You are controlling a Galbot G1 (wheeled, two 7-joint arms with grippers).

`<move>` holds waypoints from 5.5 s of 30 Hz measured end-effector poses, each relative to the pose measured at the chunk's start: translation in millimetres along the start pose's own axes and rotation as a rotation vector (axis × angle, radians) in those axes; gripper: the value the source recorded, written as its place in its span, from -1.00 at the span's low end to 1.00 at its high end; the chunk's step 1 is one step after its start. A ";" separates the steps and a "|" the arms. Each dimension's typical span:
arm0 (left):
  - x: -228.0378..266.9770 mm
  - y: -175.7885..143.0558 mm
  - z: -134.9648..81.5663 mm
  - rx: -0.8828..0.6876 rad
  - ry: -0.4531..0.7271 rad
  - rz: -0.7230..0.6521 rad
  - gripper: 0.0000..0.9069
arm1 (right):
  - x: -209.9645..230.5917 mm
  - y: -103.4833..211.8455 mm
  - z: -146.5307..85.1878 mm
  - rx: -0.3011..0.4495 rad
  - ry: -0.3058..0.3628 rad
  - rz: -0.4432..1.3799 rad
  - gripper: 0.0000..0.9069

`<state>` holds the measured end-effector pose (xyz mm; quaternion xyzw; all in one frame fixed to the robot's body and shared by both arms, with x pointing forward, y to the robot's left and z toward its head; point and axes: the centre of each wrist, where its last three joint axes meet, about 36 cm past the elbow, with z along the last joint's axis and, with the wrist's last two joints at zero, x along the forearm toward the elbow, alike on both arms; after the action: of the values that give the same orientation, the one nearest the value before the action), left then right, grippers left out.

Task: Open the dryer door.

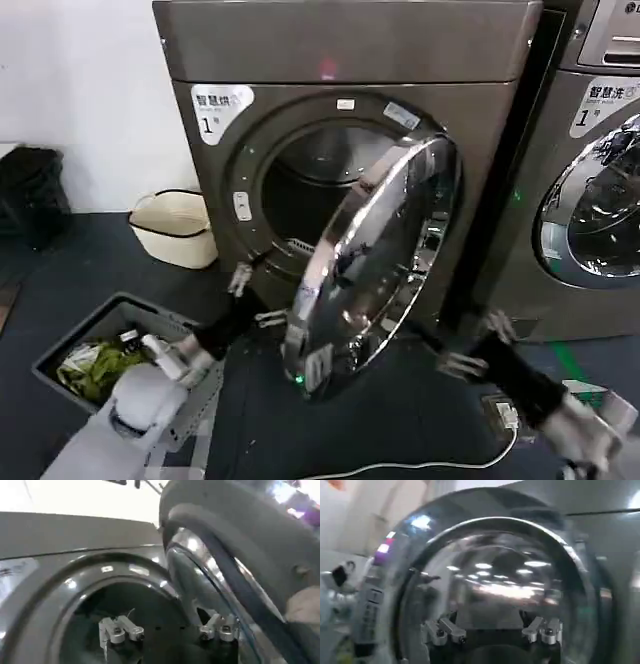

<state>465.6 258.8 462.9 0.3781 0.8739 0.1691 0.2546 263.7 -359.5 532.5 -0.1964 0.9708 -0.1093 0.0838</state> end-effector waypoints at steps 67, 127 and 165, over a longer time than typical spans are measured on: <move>-285.5 -140.6 32.6 0.117 -0.200 0.339 1.00 | 219.5 -36.3 -8.8 0.470 0.335 1.512 1.00; -172.3 -114.6 -26.5 0.158 -0.203 0.380 1.00 | 302.5 -48.0 -7.2 0.565 0.391 1.762 1.00; 62.1 60.6 -66.6 0.484 0.897 -0.537 1.00 | 283.6 -46.7 22.8 0.512 0.401 1.678 1.00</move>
<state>425.9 338.1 526.9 0.0816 0.9755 0.0375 -0.2007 27.6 -519.0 488.0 0.6248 0.7371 -0.2575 0.0061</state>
